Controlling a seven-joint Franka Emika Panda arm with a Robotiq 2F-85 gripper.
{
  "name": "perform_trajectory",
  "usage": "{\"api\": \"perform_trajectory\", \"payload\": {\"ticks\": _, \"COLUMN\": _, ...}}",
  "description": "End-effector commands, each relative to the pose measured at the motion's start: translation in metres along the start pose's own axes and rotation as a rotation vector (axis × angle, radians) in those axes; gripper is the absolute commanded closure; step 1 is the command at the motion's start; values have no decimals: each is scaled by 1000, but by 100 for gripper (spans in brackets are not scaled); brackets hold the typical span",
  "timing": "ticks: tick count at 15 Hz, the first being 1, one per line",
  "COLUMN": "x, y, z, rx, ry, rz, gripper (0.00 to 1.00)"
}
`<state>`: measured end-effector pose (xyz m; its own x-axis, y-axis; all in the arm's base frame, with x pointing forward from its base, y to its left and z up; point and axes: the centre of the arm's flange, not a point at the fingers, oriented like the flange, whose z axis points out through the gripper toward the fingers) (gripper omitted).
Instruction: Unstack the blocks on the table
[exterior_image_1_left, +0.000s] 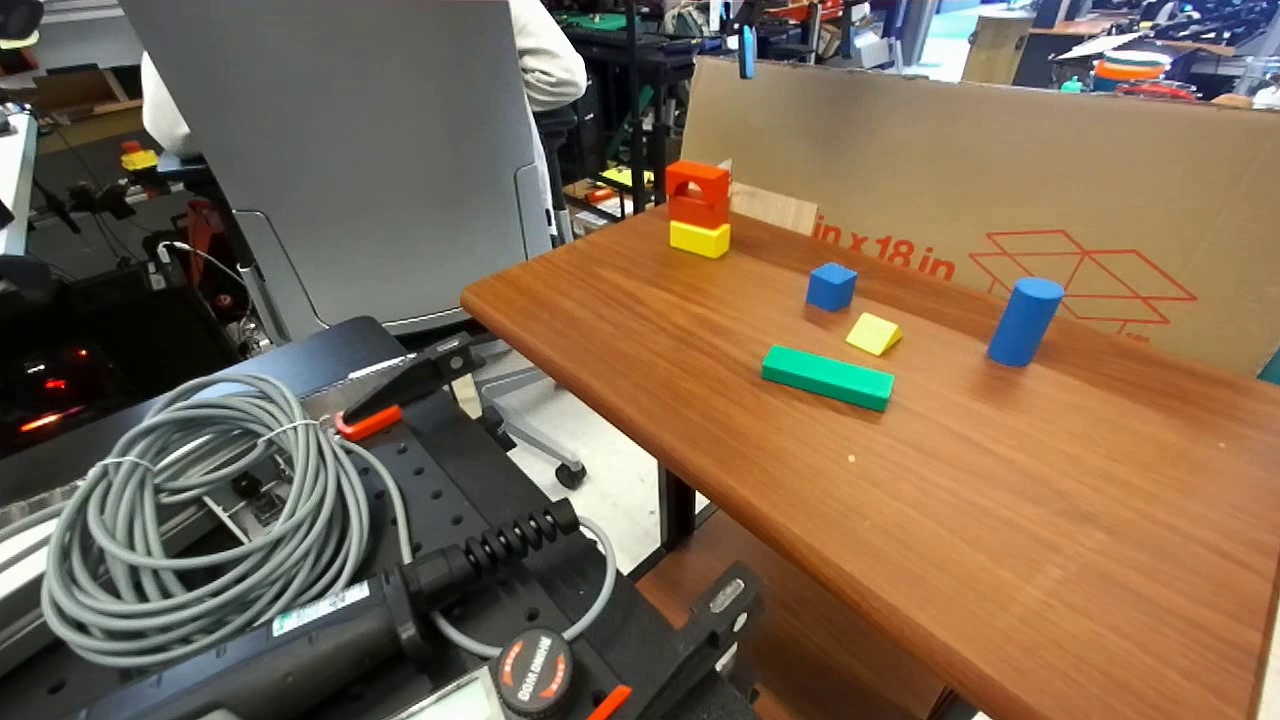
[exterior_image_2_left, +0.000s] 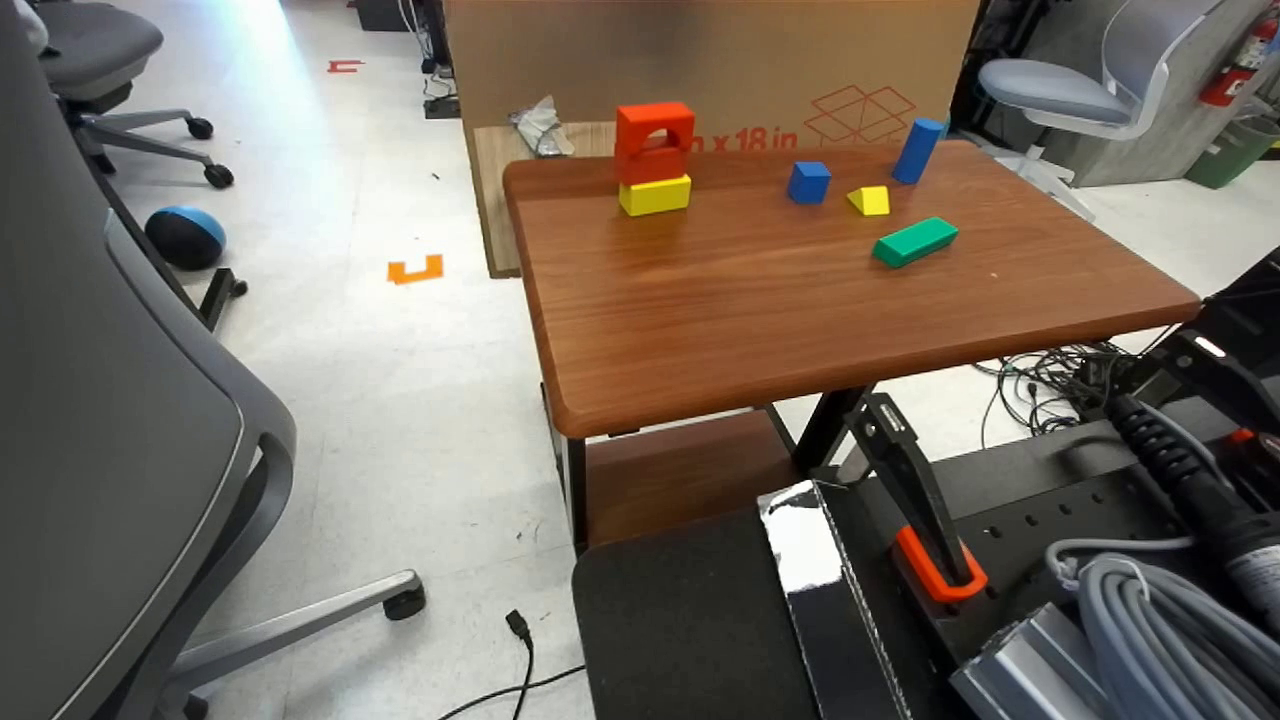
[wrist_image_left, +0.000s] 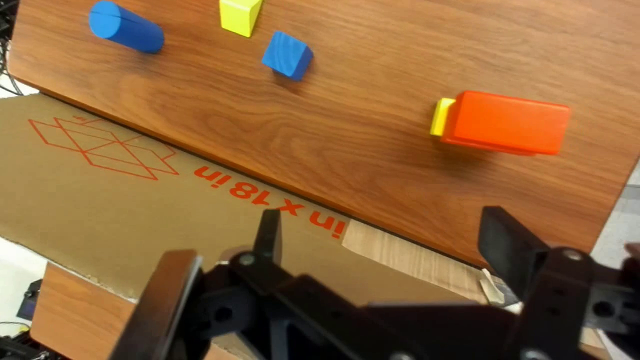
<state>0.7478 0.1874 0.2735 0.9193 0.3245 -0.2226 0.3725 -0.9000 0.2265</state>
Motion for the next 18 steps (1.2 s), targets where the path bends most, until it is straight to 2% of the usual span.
{"api": "perform_trajectory", "payload": {"ticks": 1, "x": -52, "y": -40, "z": 7, "rx": 15, "ry": 31, "rz": 39, "gripper": 0}}
{"api": "perform_trajectory", "payload": {"ticks": 5, "x": -69, "y": -77, "z": 19, "rx": 6, "ry": 75, "rz": 51, "gripper": 0}}
{"api": "perform_trajectory", "payload": {"ticks": 9, "x": -76, "y": -95, "z": 36, "rx": 2, "ry": 92, "rz": 7, "gripper": 0}}
{"api": "perform_trajectory", "payload": {"ticks": 18, "x": -111, "y": -84, "z": 71, "rx": -23, "ry": 30, "rz": 35, "gripper": 0}}
